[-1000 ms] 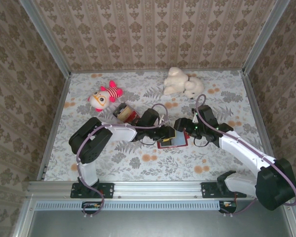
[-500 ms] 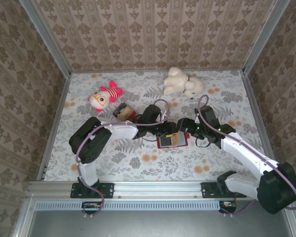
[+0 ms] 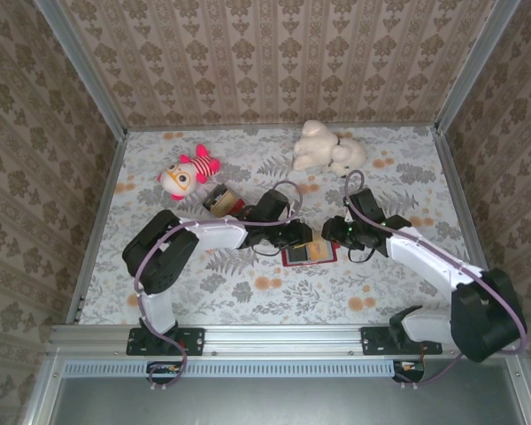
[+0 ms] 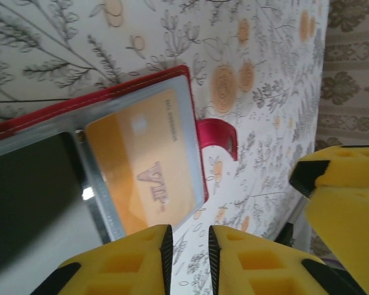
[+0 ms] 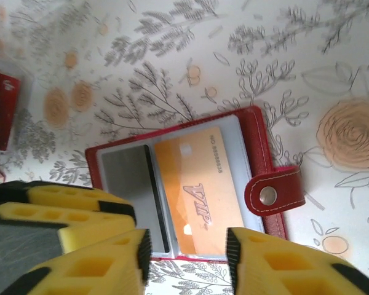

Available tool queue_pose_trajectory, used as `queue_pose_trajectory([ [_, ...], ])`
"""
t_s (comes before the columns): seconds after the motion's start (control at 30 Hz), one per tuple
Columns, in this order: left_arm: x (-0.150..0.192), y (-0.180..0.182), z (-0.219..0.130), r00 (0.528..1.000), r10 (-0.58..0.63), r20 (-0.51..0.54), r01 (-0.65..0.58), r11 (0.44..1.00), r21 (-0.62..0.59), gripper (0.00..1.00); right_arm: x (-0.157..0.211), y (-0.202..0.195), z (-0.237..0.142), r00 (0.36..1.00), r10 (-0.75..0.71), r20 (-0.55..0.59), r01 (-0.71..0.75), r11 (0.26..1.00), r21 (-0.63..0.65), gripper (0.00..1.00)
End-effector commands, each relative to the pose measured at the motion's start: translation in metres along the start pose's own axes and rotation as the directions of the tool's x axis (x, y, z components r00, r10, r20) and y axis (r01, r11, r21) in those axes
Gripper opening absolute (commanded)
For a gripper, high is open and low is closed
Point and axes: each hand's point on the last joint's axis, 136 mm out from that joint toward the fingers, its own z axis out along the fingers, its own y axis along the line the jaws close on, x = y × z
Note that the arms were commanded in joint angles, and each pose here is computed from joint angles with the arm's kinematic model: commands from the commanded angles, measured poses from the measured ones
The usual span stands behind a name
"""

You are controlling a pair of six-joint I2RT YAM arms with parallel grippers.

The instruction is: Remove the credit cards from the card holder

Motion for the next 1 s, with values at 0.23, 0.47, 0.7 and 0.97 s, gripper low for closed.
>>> queue_pose_trajectory([
  [0.23, 0.000, 0.011, 0.006, 1.000, -0.018, 0.022, 0.020, 0.996, -0.082, 0.19, 0.010, -0.001, 0.037, 0.991, -0.039, -0.126, 0.049, 0.996, 0.073, 0.19],
  [0.47, 0.004, 0.015, 0.019, 0.999, -0.037, 0.003, 0.038, 0.995, -0.093, 0.22, 0.011, -0.022, 0.046, 0.993, -0.011, -0.122, 0.033, 0.983, 0.180, 0.28],
  [0.7, 0.005, 0.024, 0.023, 0.998, -0.060, -0.002, 0.060, 0.992, -0.113, 0.28, 0.017, -0.033, 0.052, 0.991, 0.024, -0.131, 0.003, 0.979, 0.203, 0.31],
  [0.97, 0.008, 0.038, 0.025, 0.995, -0.099, 0.007, 0.099, 0.984, -0.150, 0.29, 0.027, -0.037, 0.061, 0.985, 0.051, -0.166, -0.018, 0.981, 0.194, 0.25],
])
